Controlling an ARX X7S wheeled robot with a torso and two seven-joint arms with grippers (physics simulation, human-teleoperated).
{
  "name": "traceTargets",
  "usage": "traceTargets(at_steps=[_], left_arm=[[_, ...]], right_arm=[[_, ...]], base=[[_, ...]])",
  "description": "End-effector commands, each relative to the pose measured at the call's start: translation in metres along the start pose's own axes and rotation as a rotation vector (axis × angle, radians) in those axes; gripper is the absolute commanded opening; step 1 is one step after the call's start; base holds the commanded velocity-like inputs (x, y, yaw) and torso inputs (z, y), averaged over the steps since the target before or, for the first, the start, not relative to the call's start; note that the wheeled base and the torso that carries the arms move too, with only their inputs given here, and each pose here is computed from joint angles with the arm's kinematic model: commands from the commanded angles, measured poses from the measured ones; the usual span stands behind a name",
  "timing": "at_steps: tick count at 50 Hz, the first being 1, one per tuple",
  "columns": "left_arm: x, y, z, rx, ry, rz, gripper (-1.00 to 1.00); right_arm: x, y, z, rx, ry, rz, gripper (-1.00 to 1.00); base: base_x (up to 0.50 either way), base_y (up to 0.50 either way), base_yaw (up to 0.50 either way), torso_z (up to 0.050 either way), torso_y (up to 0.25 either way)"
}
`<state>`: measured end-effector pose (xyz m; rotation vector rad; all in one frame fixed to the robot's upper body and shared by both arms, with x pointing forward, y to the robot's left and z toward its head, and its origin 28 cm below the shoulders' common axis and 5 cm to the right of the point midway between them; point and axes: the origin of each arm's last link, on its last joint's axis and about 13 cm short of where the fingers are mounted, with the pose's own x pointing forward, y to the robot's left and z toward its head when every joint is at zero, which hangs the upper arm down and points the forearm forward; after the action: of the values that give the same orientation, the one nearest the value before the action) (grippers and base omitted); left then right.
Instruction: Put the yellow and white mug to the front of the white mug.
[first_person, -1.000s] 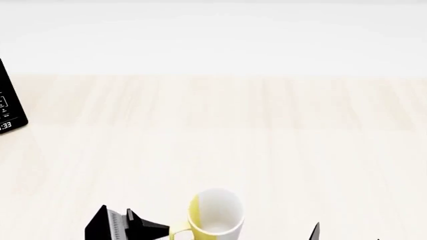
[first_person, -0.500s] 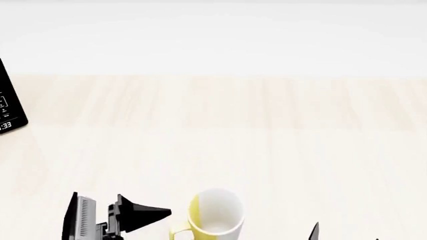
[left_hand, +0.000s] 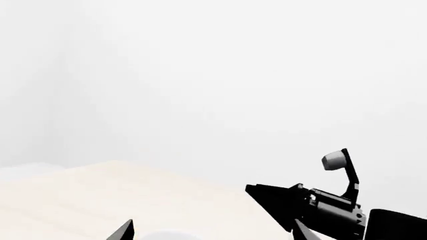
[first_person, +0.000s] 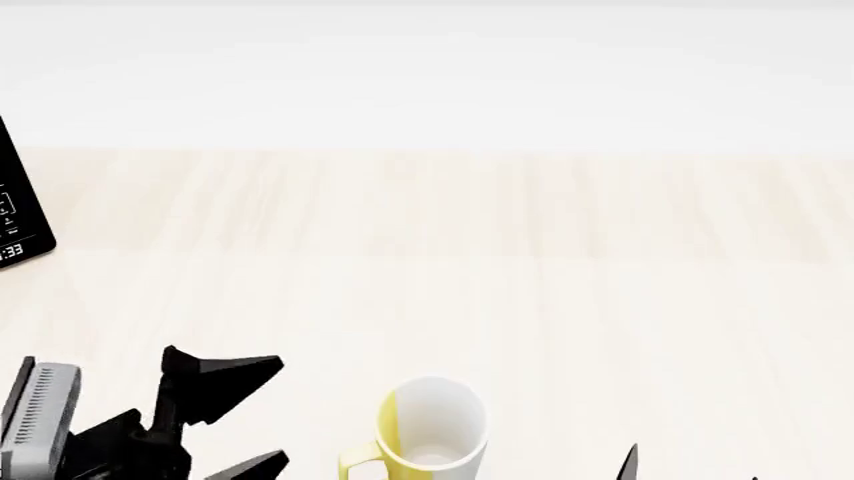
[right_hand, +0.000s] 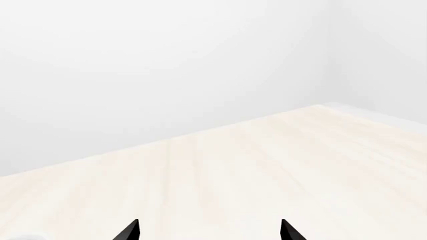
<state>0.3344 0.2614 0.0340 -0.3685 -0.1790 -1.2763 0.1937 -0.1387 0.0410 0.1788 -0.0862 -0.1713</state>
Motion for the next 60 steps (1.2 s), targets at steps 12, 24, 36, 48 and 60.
traceTargets(at_steps=[12, 24, 36, 48, 60], left_arm=[[-0.017, -0.034, 0.011, 0.117, -0.149, 0.115, 1.00], [-0.029, -0.076, 0.004, 0.191, -0.388, 0.486, 1.00], [-0.022, -0.099, -0.006, 0.258, -0.499, 0.756, 1.00], [-0.013, -0.125, 0.000, 0.374, -0.622, 0.920, 1.00], [-0.015, -0.152, 0.003, 0.495, -0.764, 1.071, 1.00]], right_arm=[[-0.001, 0.000, 0.000, 0.000, -0.002, -0.002, 1.00], [-0.001, 0.001, 0.001, -0.001, -0.006, 0.001, 1.00], [-0.001, 0.001, 0.001, -0.002, -0.007, 0.002, 1.00], [-0.002, 0.002, 0.002, -0.002, -0.011, 0.011, 1.00], [-0.005, 0.004, 0.006, -0.020, -0.077, 0.012, 1.00]], base=[[0.00, 0.00, 0.00, 0.000, 0.000], [0.00, 0.00, 0.00, 0.000, 0.000], [0.00, 0.00, 0.00, 0.000, 0.000], [0.00, 0.00, 0.00, 0.000, 0.000], [0.00, 0.00, 0.00, 0.000, 0.000]])
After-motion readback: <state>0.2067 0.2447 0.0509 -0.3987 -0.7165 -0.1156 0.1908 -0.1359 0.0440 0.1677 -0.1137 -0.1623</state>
